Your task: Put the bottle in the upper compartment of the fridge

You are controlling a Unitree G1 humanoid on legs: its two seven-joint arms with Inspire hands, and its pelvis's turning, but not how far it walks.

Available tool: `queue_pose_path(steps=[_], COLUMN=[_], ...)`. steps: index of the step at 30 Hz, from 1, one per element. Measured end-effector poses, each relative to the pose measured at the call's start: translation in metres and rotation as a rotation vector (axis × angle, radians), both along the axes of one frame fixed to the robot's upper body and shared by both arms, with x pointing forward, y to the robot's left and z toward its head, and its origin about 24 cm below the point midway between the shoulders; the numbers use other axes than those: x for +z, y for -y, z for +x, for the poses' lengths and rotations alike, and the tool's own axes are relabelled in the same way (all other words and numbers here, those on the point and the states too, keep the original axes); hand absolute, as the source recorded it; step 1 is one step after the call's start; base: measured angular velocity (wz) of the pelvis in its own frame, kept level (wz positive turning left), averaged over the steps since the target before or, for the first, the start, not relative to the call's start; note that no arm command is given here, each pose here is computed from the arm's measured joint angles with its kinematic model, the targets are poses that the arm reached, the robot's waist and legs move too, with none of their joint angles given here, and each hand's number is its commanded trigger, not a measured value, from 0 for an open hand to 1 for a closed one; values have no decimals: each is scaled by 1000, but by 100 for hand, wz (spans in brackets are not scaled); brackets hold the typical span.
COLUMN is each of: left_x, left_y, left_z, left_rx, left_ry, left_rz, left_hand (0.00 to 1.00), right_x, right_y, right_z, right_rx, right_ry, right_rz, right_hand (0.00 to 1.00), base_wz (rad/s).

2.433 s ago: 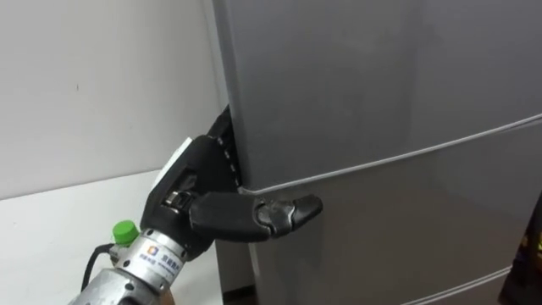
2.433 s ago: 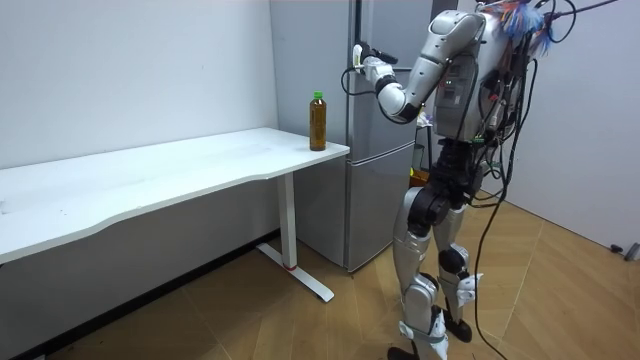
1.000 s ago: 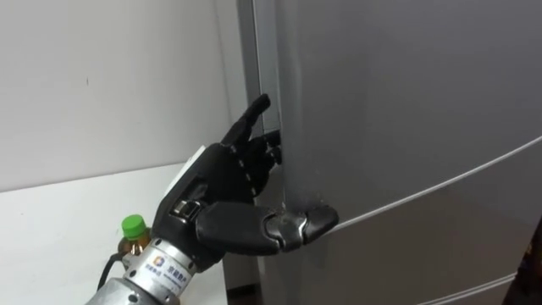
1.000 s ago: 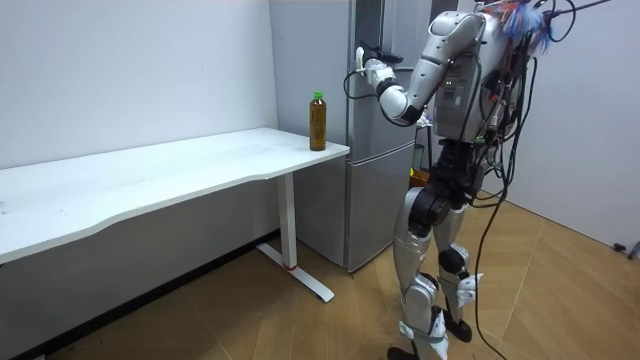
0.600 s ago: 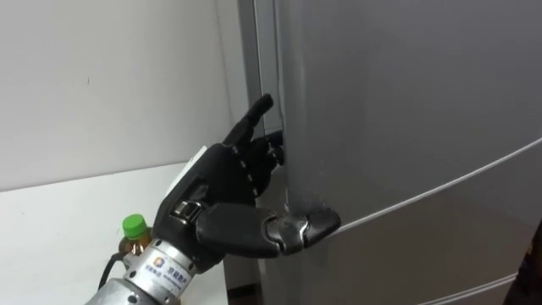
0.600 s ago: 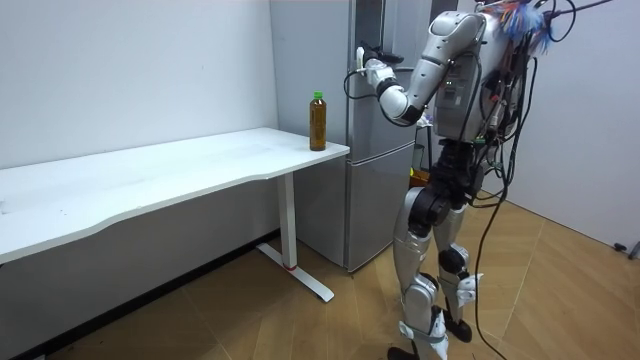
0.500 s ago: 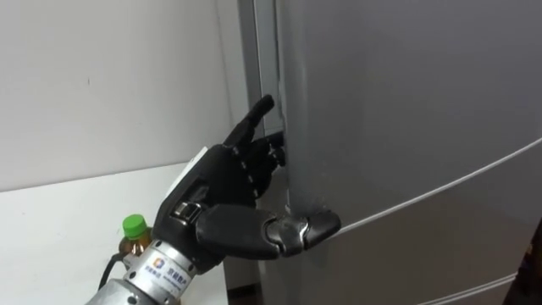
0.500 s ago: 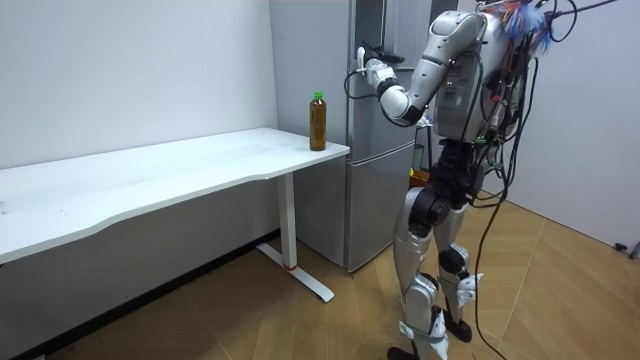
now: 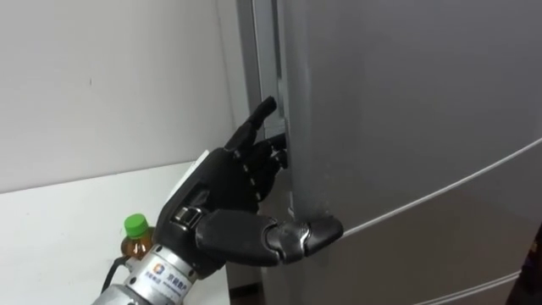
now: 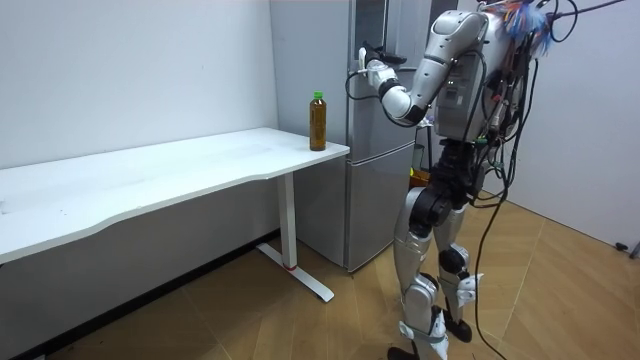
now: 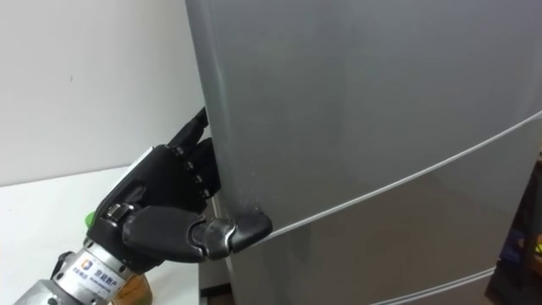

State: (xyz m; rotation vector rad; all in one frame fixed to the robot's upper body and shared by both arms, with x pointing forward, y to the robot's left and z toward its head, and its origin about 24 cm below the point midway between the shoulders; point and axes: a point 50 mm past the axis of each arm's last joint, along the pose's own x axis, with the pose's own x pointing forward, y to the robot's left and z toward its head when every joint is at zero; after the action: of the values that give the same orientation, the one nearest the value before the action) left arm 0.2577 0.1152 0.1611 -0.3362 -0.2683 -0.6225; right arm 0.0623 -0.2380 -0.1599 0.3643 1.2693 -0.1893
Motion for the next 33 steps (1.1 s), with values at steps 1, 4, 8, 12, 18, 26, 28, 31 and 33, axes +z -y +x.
queue_pose_path(steps=[1, 4, 8, 12, 18, 26, 28, 31, 33], left_x=[-1, -3, -6, -8, -8, -8, -8, -9, -9], left_y=[0, 1, 3, 4, 5, 5, 5, 4, 4], left_z=[0, -2, -4, -6, -8, -8, -8, -9, -9], left_rx=[-1, -3, -15, -22, -24, -22, -22, -21, -20], left_ry=[-2, -4, -1, -3, 6, 16, 16, 15, 16], left_rz=[-5, -17, -37, -52, -59, -61, -61, -64, -62], left_hand=[0, 0, 0, 0, 0, 0, 0, 0, 0], right_x=[0, 0, 0, 0, 0, 0, 0, 0, -1], right_y=[0, 0, 0, 0, 1, 2, 2, 2, 2], right_z=[0, 1, 1, 1, 1, 0, 1, 1, 1], right_rx=[0, 0, 1, -2, -7, -10, -10, -11, -12], right_ry=[1, 3, 10, 19, 24, 23, 21, 24, 24], right_rz=[0, -1, -3, -5, -8, -15, -16, -19, -20], right_hand=[0, 0, 0, 0, 0, 0, 0, 0, 0], base_wz=[0, 0, 0, 0, 0, 0, 0, 0, 0])
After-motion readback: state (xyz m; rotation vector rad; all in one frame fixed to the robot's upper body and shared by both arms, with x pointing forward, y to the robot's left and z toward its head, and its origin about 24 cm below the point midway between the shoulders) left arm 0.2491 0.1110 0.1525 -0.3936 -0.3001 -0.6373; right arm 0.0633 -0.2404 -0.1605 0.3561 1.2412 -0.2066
